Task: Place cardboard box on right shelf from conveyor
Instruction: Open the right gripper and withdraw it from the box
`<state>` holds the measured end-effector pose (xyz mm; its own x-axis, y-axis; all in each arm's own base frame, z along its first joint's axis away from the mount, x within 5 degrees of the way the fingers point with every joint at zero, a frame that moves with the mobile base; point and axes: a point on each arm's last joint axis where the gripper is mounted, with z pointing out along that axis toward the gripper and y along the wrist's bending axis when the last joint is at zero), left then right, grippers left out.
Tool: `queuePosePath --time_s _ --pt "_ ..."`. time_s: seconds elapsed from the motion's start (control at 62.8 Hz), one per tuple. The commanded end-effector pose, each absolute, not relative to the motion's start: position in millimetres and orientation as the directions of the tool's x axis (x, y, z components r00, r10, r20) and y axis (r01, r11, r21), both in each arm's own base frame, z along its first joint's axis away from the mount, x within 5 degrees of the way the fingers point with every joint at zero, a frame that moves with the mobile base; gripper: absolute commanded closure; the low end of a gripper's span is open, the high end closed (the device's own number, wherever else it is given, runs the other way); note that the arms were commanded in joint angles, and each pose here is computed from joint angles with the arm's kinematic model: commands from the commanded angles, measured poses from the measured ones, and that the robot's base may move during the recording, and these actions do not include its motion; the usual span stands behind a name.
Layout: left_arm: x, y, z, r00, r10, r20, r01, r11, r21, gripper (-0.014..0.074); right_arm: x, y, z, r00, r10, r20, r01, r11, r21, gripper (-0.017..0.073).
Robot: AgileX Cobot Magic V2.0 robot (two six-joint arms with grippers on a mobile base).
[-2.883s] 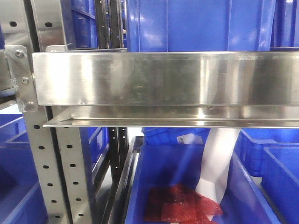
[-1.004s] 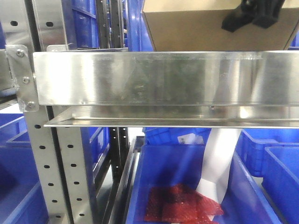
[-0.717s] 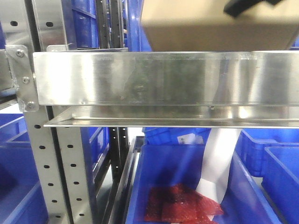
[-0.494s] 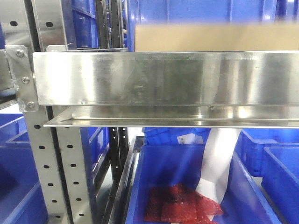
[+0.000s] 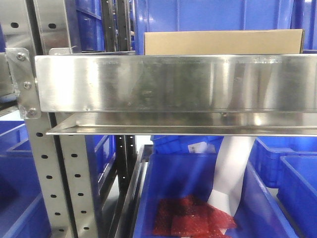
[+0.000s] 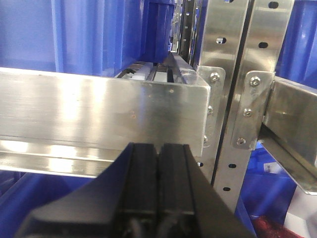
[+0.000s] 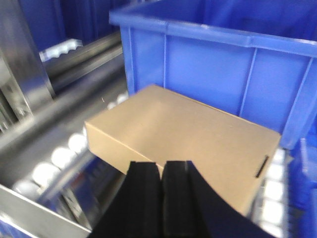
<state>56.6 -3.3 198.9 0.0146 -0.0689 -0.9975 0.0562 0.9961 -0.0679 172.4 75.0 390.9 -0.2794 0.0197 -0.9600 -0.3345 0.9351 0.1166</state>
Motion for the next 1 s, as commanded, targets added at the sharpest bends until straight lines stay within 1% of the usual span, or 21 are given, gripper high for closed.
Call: queuePosePath --time_s 0.0,0.271,0.669,0.717,0.812,0.892,0.988 --pt "55.0 -2.4 208.4 0.118 -0.086 -0.989 0.056 0.995 -0.079 0.0713 169.1 75.2 411.1 -0.138 0.086 -0.987 -0.369 0.92 0.131 0.0524" --pt "55.0 -2.4 208.4 0.118 -0.086 -0.989 0.056 0.995 -0.079 0.0713 177.2 78.9 404.5 -0.172 0.07 -0.983 -0.363 0.923 0.129 0.0524" --pt "55.0 -2.4 208.4 0.118 -0.086 -0.989 0.056 0.995 -0.079 0.0713 178.1 79.4 404.4 -0.168 0.069 -0.983 -0.365 0.922 0.127 0.0524" --pt "55.0 -2.4 208.4 0.118 -0.086 -0.989 0.056 0.995 -0.079 0.0713 178.2 79.8 405.5 -0.146 0.051 -0.988 -0.373 0.922 0.103 0.0524" --pt "55.0 -2.4 208.4 0.118 -0.086 -0.989 0.056 0.995 -0.079 0.0713 173.5 78.1 404.2 -0.111 -0.041 -0.993 -0.392 0.92 0.006 0.0524" --pt "55.0 -2.4 208.4 0.118 -0.086 -0.989 0.056 0.995 -0.079 0.0713 167.5 71.2 398.0 -0.103 -0.069 -0.992 -0.387 0.922 -0.024 0.0524" --pt "55.0 -2.4 208.4 0.118 -0.086 -0.989 0.056 0.995 -0.079 0.0713 156.5 54.8 379.4 -0.134 -0.02 -0.991 -0.331 0.943 0.026 0.0524"
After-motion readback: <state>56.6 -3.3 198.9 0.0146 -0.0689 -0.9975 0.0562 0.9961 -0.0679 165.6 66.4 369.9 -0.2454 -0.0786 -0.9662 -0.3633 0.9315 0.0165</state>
